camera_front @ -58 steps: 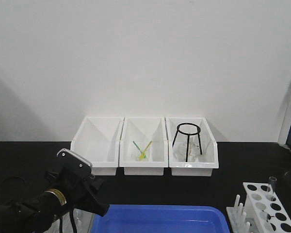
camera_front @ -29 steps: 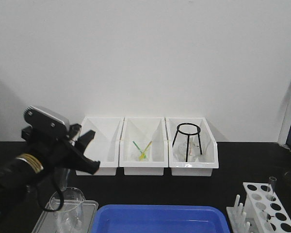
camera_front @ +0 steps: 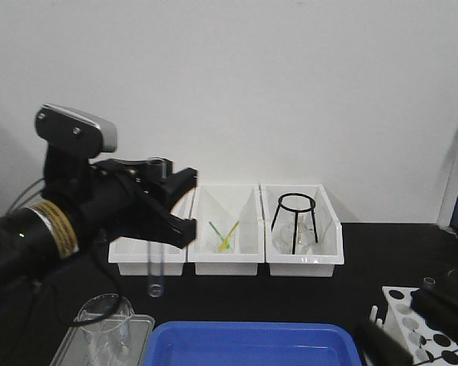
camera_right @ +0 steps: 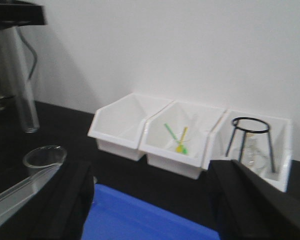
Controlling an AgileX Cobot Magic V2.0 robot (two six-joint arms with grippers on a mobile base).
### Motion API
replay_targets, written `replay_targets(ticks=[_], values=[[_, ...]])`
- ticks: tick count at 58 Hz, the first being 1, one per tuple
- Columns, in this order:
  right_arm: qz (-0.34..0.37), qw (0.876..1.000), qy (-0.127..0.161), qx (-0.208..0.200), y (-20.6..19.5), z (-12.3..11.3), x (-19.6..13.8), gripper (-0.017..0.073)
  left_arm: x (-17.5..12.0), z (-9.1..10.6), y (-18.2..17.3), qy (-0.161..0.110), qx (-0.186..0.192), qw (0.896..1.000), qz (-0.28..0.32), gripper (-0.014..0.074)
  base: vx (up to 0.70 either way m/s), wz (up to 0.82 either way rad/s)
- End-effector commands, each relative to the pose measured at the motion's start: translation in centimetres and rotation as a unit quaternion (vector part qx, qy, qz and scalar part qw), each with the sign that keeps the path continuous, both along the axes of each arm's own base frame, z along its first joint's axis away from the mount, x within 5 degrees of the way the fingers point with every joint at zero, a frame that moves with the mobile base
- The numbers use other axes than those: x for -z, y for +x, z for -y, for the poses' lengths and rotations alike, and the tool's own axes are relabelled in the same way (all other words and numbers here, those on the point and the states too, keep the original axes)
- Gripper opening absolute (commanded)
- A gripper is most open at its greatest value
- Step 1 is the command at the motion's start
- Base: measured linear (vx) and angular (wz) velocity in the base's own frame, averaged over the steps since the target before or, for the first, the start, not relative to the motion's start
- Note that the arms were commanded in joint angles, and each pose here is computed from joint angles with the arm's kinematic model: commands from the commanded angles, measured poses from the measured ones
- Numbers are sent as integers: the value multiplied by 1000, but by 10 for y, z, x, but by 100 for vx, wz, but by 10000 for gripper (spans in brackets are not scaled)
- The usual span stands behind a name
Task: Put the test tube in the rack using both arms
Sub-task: 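Carry the tube toward the right gripper and close the right gripper on it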
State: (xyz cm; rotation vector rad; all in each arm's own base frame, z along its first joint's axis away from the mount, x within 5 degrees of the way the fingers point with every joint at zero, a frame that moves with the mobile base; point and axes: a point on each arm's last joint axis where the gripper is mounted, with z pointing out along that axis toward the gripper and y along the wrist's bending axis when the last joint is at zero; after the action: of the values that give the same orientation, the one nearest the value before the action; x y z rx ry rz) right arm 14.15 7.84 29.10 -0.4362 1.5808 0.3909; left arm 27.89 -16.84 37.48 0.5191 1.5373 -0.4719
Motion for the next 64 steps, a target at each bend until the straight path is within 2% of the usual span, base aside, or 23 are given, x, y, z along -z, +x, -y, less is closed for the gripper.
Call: replay_targets(ticks=[1,7,12,16,30,36,49,58,64], values=[[38,998,19,-44,0,-15,-15,519,-26,25,-21,-56,98,992,58,-8,0,0],[36,996,22,-84,-1,-31,-11,519,-17,51,-33,-79,185,979,40,-8,0,0],[37,994,25,-101,0,-38,-9,519,-9,65,-39,-86,235,968,23,-8,0,0],[36,993,27,-105,2,-41,-7,519,-5,73,-44,-83,260,962,15,-8,0,0],[41,993,42,-104,4,-43,-8,519,8,91,-50,-84,301,950,-7,-8,0,0],[41,993,42,-104,4,-43,-8,519,10,94,-51,-95,319,943,-8,-8,0,0],[46,992,45,-105,4,-43,-9,519,15,97,-49,-108,330,937,-32,-7,0,0],[48,992,46,-104,4,-43,-9,505,22,101,-52,-99,360,927,-42,-7,0,0],[48,993,49,-100,4,-42,-10,484,23,102,-53,-94,363,926,-47,-7,0,0]])
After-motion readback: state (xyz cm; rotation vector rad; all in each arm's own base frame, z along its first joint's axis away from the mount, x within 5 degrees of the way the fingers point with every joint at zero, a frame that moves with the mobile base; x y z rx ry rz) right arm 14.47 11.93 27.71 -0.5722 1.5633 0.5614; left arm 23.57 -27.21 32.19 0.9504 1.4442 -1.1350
